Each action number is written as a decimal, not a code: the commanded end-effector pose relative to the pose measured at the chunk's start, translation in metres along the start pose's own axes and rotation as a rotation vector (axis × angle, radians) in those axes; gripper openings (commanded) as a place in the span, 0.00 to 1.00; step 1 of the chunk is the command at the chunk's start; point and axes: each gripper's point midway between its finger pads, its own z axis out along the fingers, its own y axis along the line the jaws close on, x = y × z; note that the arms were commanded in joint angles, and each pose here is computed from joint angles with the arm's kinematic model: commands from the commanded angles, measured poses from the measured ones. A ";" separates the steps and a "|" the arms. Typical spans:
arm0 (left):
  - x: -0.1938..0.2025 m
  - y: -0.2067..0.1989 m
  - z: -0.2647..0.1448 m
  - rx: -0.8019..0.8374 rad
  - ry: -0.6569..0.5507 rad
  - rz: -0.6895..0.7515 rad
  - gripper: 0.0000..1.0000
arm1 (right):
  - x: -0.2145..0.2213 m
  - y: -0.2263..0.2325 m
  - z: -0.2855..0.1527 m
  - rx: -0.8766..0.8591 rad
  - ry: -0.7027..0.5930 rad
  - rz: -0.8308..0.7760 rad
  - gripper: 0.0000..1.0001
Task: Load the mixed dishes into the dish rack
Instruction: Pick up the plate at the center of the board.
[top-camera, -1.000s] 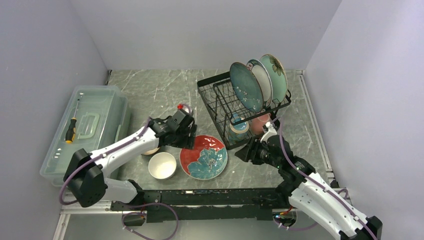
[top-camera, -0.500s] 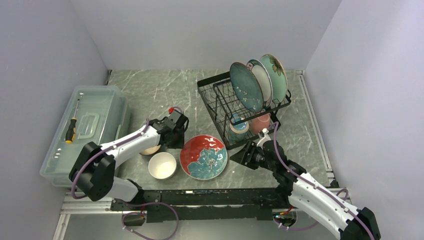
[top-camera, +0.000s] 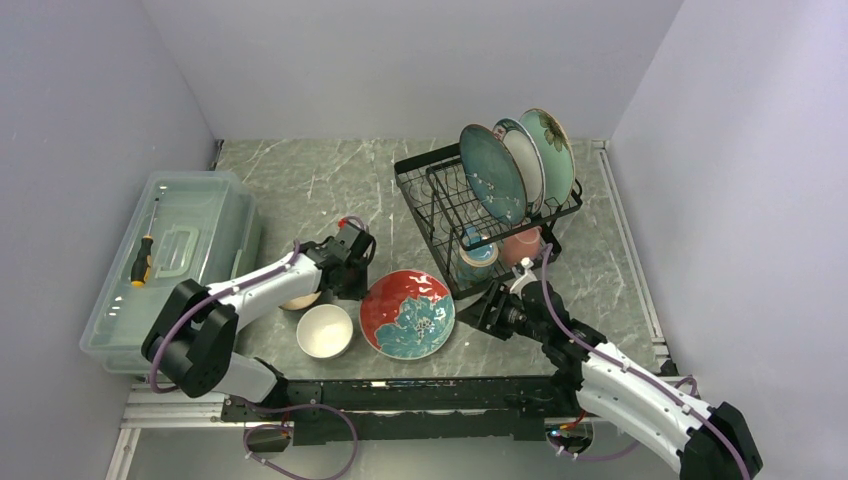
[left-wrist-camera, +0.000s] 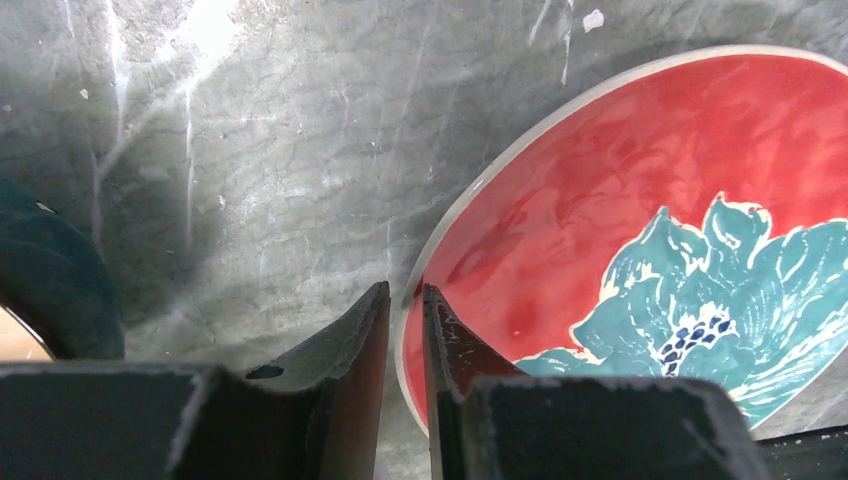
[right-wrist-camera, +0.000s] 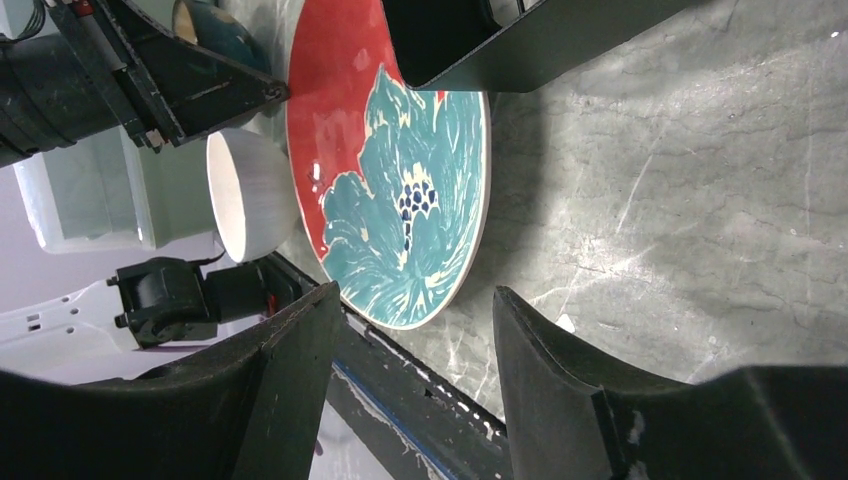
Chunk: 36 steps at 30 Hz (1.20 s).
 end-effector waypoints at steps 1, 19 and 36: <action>-0.001 -0.003 0.005 0.021 -0.006 -0.013 0.23 | -0.005 0.014 0.002 -0.051 -0.020 -0.005 0.60; 0.013 0.002 0.016 0.017 0.032 -0.018 0.00 | 0.003 -0.003 0.014 0.001 0.007 0.017 0.63; 0.028 -0.005 0.026 0.068 0.070 -0.042 0.00 | 0.009 0.012 0.027 -0.044 0.033 0.033 0.64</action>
